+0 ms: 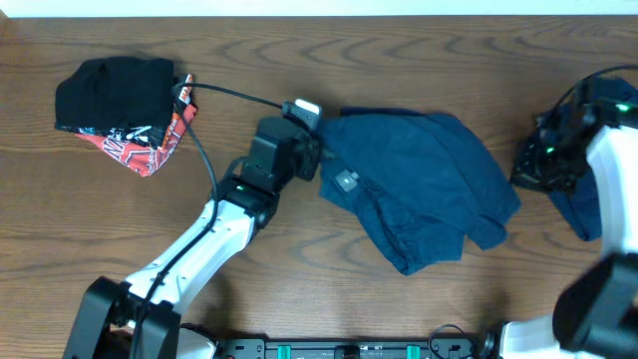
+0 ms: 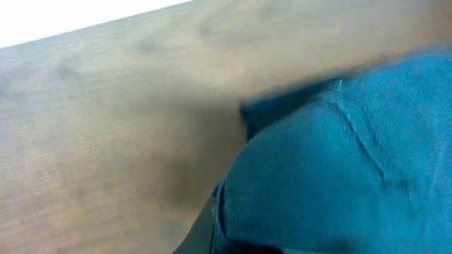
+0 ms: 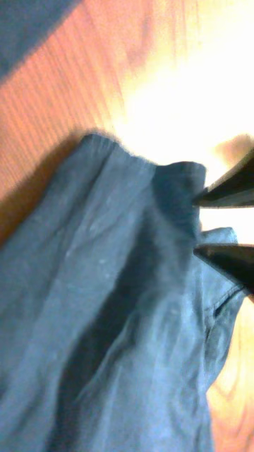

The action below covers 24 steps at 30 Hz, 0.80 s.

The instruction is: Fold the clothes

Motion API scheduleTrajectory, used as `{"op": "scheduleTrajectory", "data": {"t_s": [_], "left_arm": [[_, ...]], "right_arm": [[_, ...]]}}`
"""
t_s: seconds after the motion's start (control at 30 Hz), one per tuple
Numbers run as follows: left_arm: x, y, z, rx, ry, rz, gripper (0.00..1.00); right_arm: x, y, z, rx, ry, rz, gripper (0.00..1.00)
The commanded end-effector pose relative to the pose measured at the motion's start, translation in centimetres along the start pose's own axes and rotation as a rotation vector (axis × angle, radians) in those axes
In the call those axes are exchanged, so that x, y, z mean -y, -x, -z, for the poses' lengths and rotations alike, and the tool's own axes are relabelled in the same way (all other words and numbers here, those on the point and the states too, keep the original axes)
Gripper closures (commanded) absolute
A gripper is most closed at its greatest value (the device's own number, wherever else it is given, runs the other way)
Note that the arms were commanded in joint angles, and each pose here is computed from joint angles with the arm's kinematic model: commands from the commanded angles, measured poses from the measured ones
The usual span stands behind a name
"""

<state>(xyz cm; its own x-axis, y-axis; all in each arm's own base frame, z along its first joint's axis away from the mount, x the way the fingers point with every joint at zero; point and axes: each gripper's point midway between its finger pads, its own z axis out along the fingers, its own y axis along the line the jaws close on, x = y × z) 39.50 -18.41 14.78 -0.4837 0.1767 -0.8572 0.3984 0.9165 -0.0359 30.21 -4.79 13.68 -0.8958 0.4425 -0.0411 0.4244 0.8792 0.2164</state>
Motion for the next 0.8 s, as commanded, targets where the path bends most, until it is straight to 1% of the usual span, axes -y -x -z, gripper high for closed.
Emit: {"op": "scheduleTrajectory", "data": {"t_s": [0.0, 0.03, 0.1, 0.17, 0.33, 0.47, 0.67, 0.77], "left_arm": [[-2.6, 3.6, 1.1, 0.129, 0.064, 0.064, 0.94], [-3.7, 4.4, 1.3, 0.161, 0.096, 0.096, 0.94], [-5.5, 5.0, 1.6, 0.195, 0.14, 0.16, 0.94], [-6.4, 4.5, 1.6, 0.178, 0.152, 0.2, 0.94], [-6.6, 1.9, 1.3, 0.073, 0.167, 0.204, 0.94], [-6.7, 1.6, 1.3, 0.061, 0.17, 0.205, 0.94], [-6.7, 1.5, 1.3, 0.059, 0.17, 0.205, 0.94], [-6.7, 1.5, 1.3, 0.059, 0.17, 0.205, 0.94]], "right_arm": [[0.4, -0.3, 1.1, 0.029, -0.013, -0.055, 0.63], [0.3, -0.4, 1.1, 0.026, -0.01, -0.053, 0.59], [-0.1, -1.0, 0.9, -0.002, 0.012, -0.04, 0.59], [-1.0, -2.3, 0.1, -0.052, 0.037, 0.005, 0.6], [-2.4, -6.9, -3.8, -0.198, 0.023, 0.07, 0.6], [-2.7, -10.5, -7.2, -0.284, -0.013, 0.068, 0.61], [-2.6, -13.7, -10.5, -0.329, -0.029, 0.087, 0.63], [-3.1, -13.7, -12.2, -0.284, -0.014, 0.123, 0.65]]}}
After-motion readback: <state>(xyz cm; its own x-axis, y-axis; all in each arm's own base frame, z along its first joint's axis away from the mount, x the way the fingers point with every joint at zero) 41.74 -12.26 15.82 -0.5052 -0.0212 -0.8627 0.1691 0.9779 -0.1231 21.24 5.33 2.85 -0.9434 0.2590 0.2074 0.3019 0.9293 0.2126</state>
